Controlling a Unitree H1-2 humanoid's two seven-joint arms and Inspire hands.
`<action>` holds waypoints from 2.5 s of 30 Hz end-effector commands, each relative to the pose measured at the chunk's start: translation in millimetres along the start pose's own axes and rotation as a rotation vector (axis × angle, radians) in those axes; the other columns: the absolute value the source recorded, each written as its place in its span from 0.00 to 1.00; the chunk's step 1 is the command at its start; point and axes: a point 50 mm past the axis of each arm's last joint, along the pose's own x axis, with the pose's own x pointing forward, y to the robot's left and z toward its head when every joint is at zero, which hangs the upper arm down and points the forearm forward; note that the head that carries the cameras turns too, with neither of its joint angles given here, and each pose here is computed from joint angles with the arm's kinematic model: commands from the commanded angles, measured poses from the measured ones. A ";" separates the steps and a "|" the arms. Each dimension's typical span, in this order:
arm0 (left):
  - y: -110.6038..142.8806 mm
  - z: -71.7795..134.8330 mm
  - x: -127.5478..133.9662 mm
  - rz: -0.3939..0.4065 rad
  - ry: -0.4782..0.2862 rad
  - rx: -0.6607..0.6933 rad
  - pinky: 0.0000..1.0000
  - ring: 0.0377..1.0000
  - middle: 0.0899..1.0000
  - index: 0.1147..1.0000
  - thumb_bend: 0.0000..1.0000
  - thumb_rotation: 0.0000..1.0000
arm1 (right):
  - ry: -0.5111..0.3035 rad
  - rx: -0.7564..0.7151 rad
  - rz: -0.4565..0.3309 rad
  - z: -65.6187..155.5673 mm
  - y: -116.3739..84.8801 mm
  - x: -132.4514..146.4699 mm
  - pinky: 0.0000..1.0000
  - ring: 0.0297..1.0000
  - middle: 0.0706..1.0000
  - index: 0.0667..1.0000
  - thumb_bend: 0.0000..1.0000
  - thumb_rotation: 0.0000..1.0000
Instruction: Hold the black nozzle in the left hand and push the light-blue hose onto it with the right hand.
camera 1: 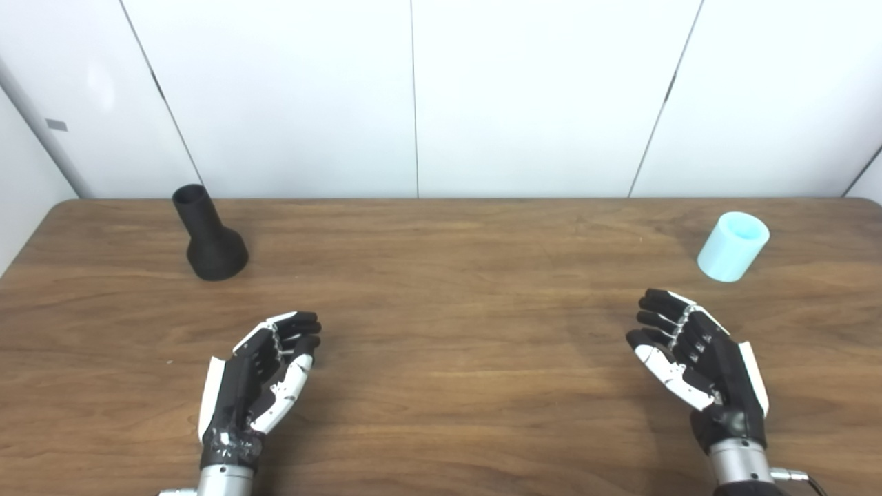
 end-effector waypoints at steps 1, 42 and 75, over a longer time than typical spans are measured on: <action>-1.0 7.1 -2.5 0.009 -0.033 -0.015 0.58 0.64 0.65 0.63 0.29 0.31 | -0.067 -0.004 0.008 15.8 -0.9 3.4 0.68 0.71 0.70 0.67 0.29 0.14; -27.9 19.0 2.5 0.011 0.029 0.112 0.58 0.67 0.68 0.66 0.45 0.36 | -0.082 0.009 0.009 25.3 -21.3 6.8 0.72 0.77 0.76 0.71 0.19 0.00; 52.5 50.4 84.7 0.440 -0.122 0.235 0.92 0.97 0.97 1.00 0.81 0.31 | -0.065 0.033 0.007 26.3 -37.2 11.6 0.50 0.61 0.61 0.56 0.42 0.37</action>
